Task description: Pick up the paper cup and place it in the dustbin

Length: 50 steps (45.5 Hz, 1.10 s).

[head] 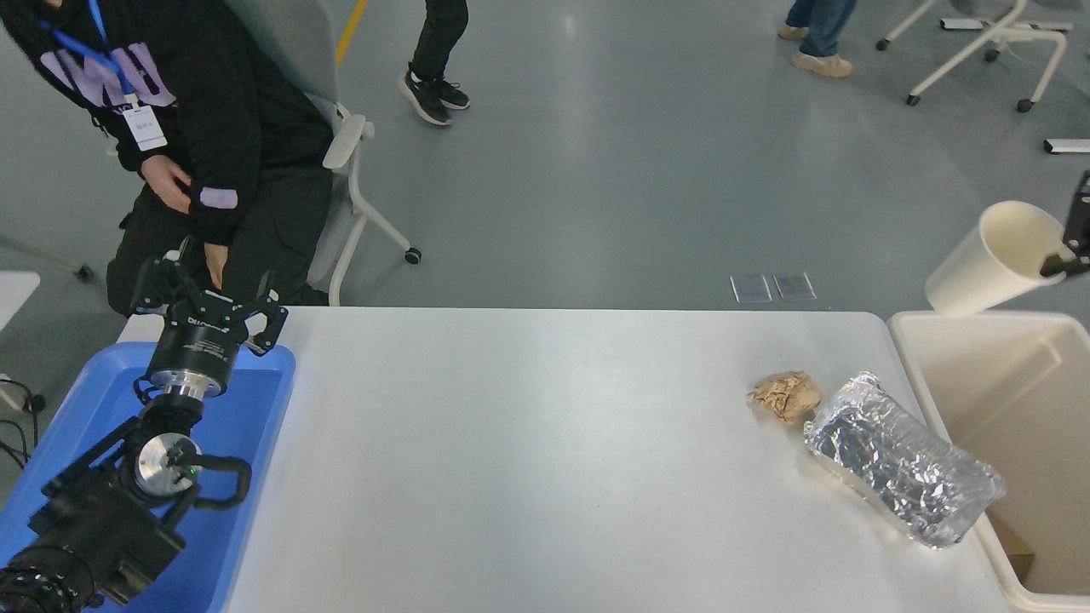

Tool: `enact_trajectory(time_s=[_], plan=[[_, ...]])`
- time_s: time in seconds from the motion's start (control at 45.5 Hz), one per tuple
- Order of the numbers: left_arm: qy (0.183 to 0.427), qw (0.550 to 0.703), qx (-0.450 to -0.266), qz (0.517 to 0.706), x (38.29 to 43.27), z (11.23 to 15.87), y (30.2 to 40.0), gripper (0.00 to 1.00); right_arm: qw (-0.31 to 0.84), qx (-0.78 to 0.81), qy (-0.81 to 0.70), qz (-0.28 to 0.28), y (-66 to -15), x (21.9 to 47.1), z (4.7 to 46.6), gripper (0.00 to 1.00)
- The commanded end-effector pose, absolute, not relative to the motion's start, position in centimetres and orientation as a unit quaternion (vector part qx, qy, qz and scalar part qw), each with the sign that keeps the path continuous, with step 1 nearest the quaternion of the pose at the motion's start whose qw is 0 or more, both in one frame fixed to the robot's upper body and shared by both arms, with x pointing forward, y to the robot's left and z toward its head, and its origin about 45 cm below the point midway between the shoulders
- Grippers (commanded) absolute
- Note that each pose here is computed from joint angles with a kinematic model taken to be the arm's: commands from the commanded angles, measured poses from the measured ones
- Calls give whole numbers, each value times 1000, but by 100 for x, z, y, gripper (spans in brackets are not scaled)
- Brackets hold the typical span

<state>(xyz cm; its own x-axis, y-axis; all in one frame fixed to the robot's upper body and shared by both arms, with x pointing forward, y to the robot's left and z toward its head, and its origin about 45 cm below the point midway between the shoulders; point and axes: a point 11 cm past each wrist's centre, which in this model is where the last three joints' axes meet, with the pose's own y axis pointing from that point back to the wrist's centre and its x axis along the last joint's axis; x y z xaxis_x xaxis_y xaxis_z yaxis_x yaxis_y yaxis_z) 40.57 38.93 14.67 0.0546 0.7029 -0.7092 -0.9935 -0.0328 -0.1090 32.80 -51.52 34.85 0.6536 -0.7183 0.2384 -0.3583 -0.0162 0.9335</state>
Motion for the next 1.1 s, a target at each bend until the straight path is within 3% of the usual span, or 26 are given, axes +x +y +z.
enact_trajectory(time_s=[0.0,0.154,0.308,0.549,1.077], plan=[[232,655,-313,647,4060,1470,3890,99,593,645,-443,-190,-5668,2933,2690,0],[233,656,-313,647,4055,1464,3891,99,621,583,-501,-156,-5906,2783,2200,0],[233,656,-313,647,4055,1464,3891,99,631,529,-555,-114,-6182,2736,2025,0],[232,656,-313,646,4060,1471,3889,99,653,468,-588,-98,-6410,2872,1836,0],[232,656,-313,646,4060,1472,3888,99,686,430,-583,-62,-6234,2951,1313,0]])
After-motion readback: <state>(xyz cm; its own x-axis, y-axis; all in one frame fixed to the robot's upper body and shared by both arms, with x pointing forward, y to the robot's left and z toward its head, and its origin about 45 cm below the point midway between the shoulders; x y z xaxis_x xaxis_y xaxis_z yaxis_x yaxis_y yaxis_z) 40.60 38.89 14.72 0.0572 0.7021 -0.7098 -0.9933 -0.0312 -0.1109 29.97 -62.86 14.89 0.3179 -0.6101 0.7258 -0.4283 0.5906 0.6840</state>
